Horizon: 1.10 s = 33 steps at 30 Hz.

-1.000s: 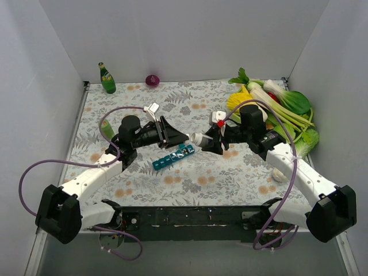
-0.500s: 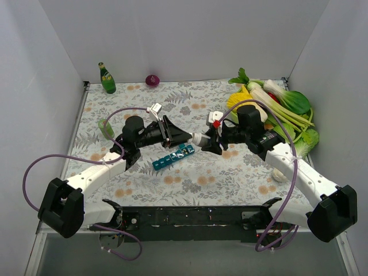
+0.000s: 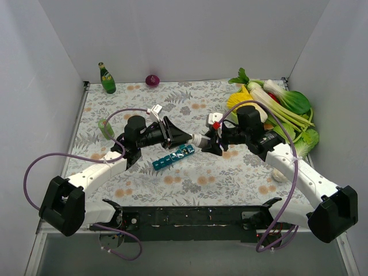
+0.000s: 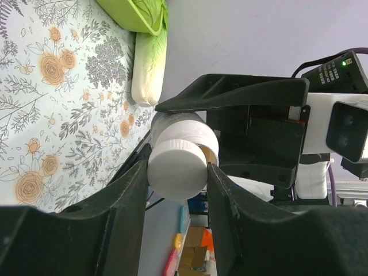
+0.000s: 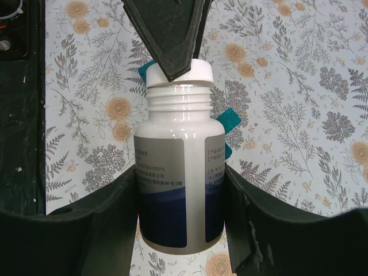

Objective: Sort the pills into containers

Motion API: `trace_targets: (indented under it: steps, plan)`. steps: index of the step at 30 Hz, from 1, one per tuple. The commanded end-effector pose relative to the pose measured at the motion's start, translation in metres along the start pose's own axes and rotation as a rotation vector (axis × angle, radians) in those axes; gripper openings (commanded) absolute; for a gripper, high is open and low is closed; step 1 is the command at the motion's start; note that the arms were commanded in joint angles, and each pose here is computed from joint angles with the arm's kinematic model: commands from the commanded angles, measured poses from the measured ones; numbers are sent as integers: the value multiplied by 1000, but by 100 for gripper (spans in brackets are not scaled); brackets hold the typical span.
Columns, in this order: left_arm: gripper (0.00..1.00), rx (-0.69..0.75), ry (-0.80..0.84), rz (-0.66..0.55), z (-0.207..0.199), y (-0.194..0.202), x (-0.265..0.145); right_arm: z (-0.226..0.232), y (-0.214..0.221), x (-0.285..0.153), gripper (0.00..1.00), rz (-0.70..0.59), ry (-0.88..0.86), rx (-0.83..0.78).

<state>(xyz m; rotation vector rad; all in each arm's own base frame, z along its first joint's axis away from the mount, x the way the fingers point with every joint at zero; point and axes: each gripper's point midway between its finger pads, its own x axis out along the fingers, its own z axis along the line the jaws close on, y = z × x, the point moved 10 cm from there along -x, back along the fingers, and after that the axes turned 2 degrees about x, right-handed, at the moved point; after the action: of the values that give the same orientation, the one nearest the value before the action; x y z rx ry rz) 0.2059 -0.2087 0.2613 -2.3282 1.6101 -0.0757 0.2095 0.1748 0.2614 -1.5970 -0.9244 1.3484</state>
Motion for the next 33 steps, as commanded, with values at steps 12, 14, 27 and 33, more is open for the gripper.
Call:
trace_targets:
  steps: [12,14,27,33]
  plan:
    - [16,27,65,62,-18,2,6,-1,-24,3,1,-35,-6,-78]
    - [16,25,54,72,-16,2,8,0,-24,4,1,-23,-5,-93]
    - [15,62,-79,104,-14,1,11,5,-32,6,1,57,57,-175]
    - [14,90,-156,100,-11,1,11,5,-46,5,1,38,42,-155]
